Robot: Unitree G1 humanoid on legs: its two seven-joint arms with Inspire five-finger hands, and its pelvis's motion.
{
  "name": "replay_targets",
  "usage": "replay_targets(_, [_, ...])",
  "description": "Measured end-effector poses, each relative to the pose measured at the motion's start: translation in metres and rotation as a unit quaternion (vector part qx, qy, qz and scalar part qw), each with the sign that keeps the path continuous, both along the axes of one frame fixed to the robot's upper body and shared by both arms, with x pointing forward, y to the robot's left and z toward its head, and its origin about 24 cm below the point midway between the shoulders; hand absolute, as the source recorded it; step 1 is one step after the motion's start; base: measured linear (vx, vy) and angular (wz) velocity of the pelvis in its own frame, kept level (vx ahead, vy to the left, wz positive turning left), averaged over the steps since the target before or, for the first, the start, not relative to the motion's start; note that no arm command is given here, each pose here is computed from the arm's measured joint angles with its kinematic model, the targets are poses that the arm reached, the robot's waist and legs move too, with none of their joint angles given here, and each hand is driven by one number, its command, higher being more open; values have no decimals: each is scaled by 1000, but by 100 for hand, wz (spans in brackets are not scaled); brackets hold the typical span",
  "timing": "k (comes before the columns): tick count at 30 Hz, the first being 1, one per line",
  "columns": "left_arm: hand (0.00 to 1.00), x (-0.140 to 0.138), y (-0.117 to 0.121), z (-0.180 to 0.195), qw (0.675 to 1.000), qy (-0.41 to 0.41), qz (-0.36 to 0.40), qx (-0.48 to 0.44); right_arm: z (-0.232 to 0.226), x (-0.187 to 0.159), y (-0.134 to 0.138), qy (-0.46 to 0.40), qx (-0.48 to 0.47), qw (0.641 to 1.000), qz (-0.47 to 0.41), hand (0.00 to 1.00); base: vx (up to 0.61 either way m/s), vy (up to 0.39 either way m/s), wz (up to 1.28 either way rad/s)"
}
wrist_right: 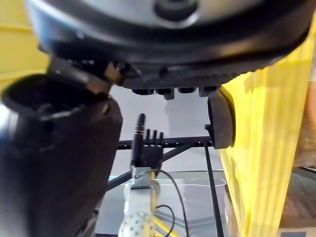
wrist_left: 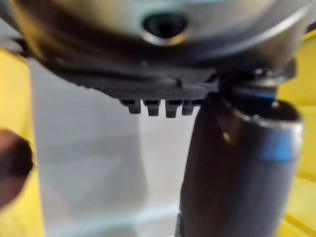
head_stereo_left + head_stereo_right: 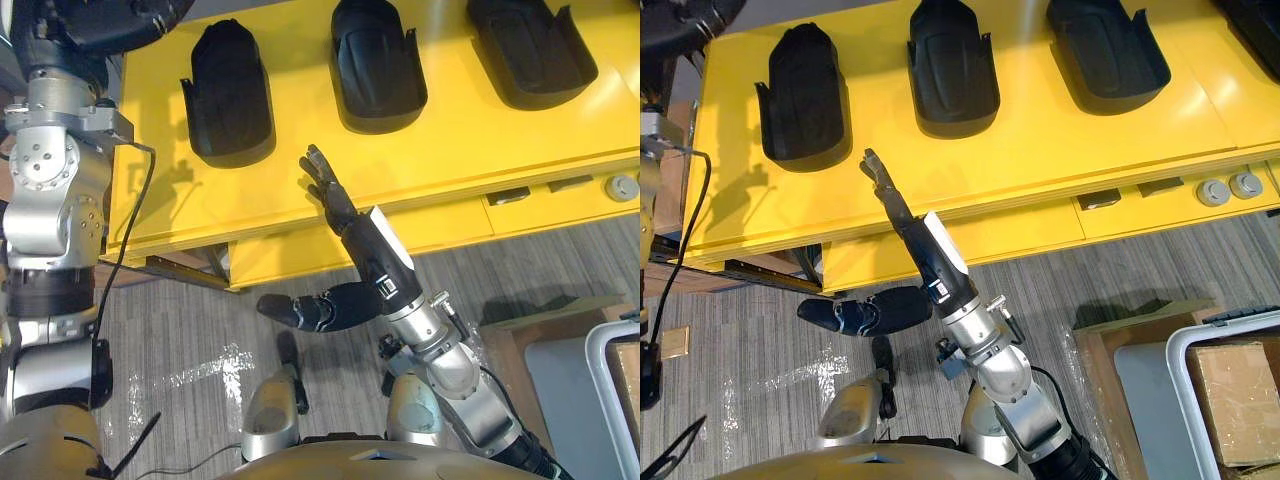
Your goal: Walk over and take three plastic housings, then place them on the shelf
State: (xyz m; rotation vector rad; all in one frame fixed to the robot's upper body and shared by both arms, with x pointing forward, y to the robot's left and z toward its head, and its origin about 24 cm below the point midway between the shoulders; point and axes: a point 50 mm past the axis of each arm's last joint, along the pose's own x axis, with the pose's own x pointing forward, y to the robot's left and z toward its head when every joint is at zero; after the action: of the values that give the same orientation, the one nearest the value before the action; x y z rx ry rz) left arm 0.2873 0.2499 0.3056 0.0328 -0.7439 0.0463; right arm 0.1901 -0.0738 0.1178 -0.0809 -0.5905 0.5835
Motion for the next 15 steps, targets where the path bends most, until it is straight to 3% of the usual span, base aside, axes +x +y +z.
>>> replay_targets(5, [100,-18,-26,-31,990,10,-129,-58,-8,3,0,16,-1,1000,-11,100,86,14,0])
replay_targets(11, [100,-56,-36,-68,990,-42,-126,-46,-21,4,-5,40,-1,998,-49,100,44,-6,4])
replay_targets(15, [100,-89,-41,-119,993,3,-120,-21,-38,10,-24,83,12,989,-122,100,-8,2,0])
